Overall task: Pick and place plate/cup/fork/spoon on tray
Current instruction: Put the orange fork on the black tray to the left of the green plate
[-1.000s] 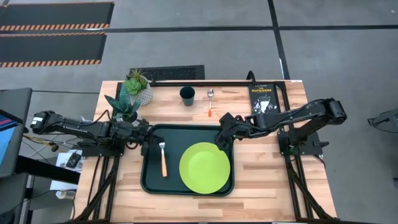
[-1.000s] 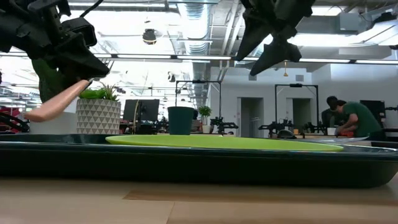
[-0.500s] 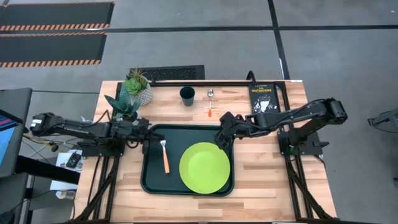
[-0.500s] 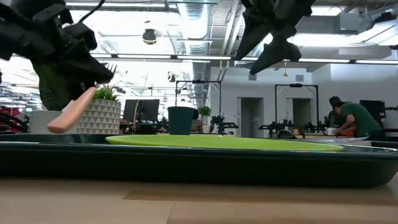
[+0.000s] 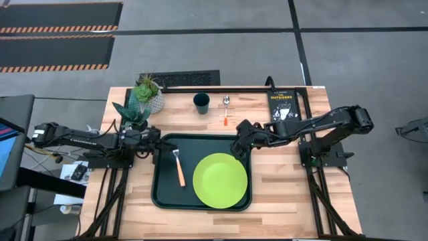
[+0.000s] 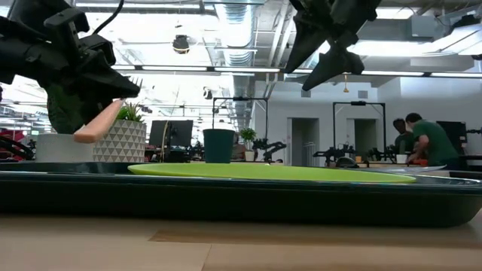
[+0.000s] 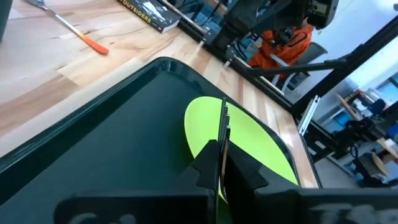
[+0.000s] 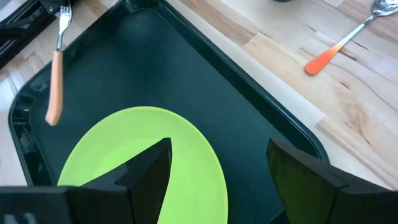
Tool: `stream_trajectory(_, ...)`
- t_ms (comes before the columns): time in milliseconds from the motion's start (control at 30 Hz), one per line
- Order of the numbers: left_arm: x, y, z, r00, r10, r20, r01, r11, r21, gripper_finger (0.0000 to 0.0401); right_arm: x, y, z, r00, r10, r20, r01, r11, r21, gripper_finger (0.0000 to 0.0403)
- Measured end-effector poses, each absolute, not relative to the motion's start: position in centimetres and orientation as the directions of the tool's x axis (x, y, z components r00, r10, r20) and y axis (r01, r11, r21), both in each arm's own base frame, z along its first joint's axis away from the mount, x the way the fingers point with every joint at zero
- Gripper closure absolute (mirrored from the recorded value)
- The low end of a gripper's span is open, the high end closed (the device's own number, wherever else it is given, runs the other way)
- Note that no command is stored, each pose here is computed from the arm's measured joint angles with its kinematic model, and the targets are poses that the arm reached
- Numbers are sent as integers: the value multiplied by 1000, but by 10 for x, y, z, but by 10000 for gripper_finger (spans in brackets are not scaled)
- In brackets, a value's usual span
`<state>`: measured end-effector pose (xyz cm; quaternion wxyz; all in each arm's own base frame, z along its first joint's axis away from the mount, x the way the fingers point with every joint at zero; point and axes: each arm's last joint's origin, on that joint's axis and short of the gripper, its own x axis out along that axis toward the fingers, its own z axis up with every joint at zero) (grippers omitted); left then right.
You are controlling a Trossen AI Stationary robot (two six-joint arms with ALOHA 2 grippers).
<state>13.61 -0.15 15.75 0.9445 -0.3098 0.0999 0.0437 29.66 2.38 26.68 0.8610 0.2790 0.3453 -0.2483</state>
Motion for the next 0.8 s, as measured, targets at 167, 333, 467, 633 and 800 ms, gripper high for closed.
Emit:
stream_trajectory(167,135,0,153,965,38,-260,-180,818,-546,401,297,24,267,638,-235,-733,622,718,312,117)
stream_trajectory(333,135,4,152,962,53,-270,-198,814,-546,401,297,24,267,638,-235,-733,624,716,314,117)
stream_trajectory(467,135,7,153,963,66,-263,-202,822,-533,401,297,24,267,638,-234,-733,627,711,319,117)
stream_trajectory(633,135,9,153,964,40,-265,-182,825,-536,401,297,24,267,638,-234,-733,628,709,321,117)
stream_trajectory(800,135,11,153,963,41,-266,-182,827,-532,401,297,24,267,638,-235,-733,629,708,321,117)
